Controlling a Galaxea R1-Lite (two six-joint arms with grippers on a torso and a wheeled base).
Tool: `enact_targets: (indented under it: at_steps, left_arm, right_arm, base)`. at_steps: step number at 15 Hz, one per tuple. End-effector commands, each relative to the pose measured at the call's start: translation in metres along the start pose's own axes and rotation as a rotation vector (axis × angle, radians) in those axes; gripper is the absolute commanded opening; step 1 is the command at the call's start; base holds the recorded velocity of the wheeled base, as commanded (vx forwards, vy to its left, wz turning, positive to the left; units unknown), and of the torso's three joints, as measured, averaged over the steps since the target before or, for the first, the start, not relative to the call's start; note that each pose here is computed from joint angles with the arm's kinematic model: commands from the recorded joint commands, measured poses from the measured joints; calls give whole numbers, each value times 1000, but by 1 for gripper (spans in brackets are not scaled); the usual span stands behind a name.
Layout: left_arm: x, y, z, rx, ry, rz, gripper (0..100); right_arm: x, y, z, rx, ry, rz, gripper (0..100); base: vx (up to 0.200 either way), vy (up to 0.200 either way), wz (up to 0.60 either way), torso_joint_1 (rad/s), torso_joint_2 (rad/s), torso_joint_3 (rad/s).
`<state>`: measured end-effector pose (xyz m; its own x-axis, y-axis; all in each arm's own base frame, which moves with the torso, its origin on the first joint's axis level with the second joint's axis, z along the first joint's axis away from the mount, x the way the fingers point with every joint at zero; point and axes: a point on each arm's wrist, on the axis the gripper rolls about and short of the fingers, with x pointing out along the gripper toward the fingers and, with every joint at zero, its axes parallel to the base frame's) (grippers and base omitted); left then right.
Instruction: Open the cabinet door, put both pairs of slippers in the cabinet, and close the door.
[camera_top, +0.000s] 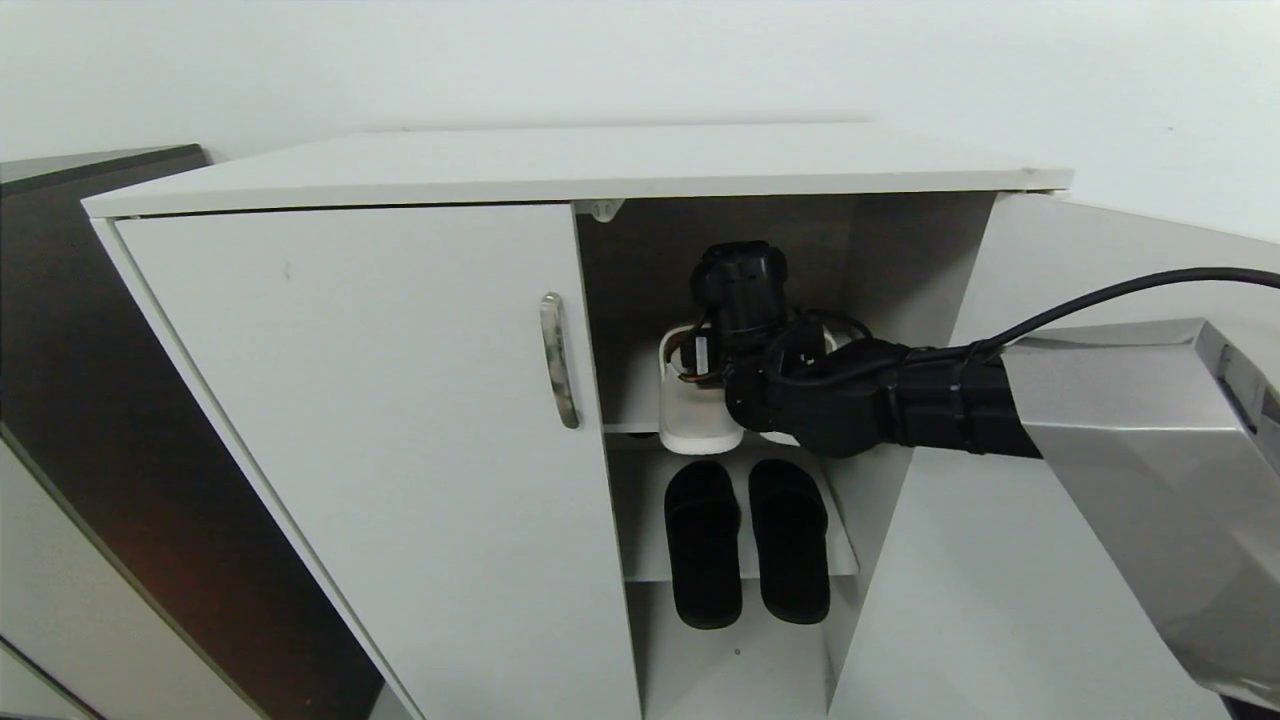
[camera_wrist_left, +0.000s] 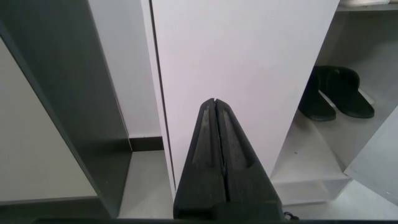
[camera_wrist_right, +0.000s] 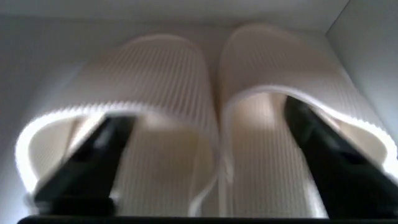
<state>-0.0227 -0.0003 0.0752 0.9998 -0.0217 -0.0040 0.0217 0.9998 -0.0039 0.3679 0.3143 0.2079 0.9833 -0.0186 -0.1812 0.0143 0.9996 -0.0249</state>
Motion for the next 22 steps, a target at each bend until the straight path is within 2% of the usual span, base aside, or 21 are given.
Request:
enact_targets:
  at_steps: [1,5,9,10,15,22]
  left_arm:
    - [0,0,0,-1,1,0,0]
    - [0,0,0,-1,1,0,0]
    - [0,0,0,-1,1,-1,0]
    - [0,0,0,-1,2,0,0]
    - [0,0,0,-1,1,-1,0]
    - [0,0,0,-1,1,0,0]
  right_arm:
    - [-35,-4,20,10,-19,30,100]
    - [-84,-10,23,-5,-8,27,100]
    - [-132,-22,6,7,10,102,100]
    - [-145,-26,-1,7,7,132,0]
    - [-176,-42,-28,-8,10,213,0]
    - [-177,-40,-31,-2,3,224,0]
  base:
    - [0,0,0,0,0,0]
    - [0,0,0,0,0,0]
    - [0,0,0,0,0,0]
    - [0,0,0,0,0,0]
    - [0,0,0,0,0,0]
    - [0,0,0,0,0,0]
